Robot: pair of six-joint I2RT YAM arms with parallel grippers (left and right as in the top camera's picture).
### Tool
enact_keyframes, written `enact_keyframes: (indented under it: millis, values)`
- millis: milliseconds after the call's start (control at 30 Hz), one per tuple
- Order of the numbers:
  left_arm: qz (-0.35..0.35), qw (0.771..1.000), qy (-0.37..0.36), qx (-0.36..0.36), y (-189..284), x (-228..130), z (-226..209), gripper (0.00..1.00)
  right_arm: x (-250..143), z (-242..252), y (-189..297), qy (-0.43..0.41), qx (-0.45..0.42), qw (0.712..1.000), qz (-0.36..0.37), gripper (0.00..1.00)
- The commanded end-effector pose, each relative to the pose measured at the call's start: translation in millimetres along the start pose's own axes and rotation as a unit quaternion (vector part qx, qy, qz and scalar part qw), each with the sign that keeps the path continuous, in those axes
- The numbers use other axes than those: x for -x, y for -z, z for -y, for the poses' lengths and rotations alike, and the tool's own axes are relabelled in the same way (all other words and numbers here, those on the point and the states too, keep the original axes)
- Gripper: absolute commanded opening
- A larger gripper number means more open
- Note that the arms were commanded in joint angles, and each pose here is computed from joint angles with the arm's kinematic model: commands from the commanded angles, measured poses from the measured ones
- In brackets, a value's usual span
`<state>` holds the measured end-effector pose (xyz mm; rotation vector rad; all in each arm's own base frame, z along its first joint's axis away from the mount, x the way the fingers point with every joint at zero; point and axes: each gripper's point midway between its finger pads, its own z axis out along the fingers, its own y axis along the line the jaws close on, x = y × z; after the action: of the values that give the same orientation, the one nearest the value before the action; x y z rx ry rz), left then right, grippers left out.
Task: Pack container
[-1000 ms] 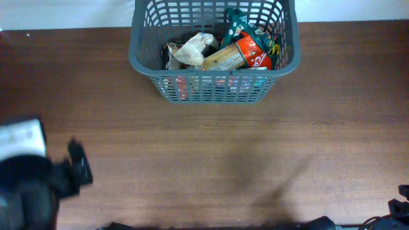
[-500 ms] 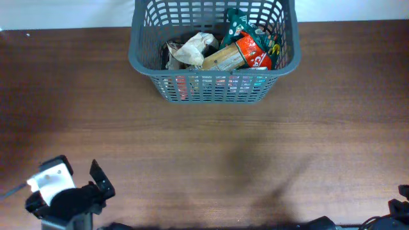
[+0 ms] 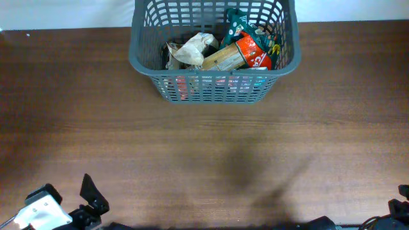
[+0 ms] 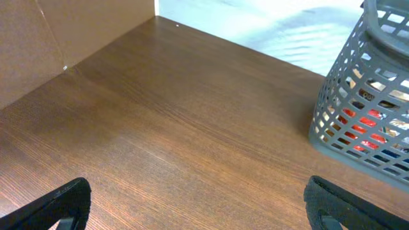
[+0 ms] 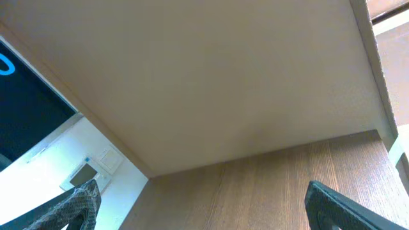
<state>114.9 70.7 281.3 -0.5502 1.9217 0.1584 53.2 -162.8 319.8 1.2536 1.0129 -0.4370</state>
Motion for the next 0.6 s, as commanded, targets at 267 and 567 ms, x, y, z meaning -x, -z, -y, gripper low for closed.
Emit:
enact_keyframes:
  millis: [267,567]
  values:
    - [0.025,0.999,0.023,-0.009,4,10,0,0.99,4,1,0,-0.008,0.0,1.0,0.003,0.99]
    - [0.058,0.996,0.058,-0.044,2,7,6,0.99,4,1,0,-0.008,0.0,1.0,0.003,0.99]
